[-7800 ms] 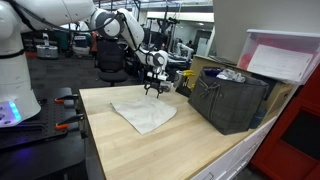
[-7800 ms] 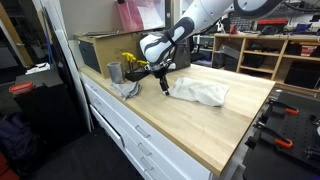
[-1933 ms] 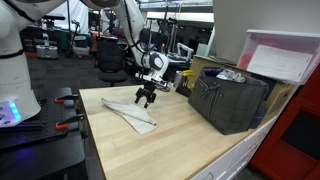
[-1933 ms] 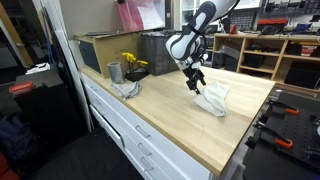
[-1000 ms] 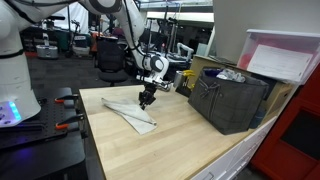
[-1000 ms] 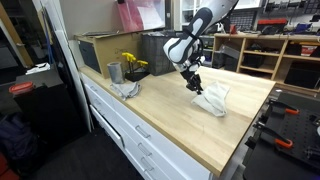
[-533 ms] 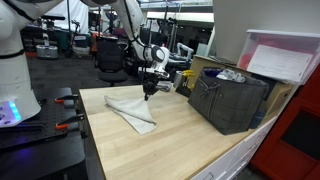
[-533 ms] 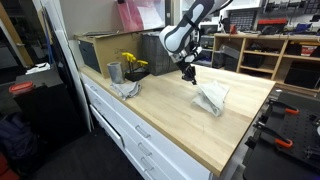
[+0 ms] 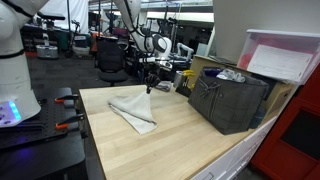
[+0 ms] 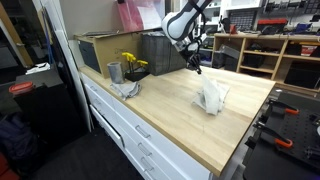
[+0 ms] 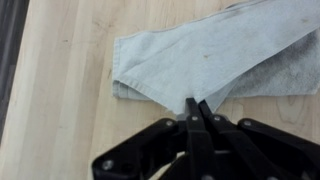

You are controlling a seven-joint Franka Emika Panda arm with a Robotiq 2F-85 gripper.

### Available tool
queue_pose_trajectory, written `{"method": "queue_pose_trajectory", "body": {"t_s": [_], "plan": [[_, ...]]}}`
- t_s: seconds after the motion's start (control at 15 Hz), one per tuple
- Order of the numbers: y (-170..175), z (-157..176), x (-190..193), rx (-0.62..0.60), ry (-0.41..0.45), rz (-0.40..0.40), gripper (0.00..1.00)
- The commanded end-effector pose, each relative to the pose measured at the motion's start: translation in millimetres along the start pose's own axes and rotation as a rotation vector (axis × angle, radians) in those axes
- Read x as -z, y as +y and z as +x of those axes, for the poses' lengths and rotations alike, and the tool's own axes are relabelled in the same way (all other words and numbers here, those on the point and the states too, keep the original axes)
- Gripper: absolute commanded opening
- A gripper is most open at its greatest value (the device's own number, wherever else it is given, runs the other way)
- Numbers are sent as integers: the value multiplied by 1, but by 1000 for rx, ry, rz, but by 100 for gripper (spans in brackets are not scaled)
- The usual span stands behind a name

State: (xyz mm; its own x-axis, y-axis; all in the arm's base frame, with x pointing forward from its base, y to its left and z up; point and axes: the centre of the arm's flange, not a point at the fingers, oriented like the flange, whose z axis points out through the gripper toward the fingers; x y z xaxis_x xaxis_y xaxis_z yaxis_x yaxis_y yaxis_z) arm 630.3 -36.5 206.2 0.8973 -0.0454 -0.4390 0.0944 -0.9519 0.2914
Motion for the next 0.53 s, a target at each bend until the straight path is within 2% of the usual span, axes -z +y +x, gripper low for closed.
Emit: {"method": "queue_pose_trajectory", "body": {"t_s": [0.0, 0.47], "plan": [[8, -17, -11, -18, -44, -12, 1], [21, -24, -43, -35, -128, -7, 1]]}}
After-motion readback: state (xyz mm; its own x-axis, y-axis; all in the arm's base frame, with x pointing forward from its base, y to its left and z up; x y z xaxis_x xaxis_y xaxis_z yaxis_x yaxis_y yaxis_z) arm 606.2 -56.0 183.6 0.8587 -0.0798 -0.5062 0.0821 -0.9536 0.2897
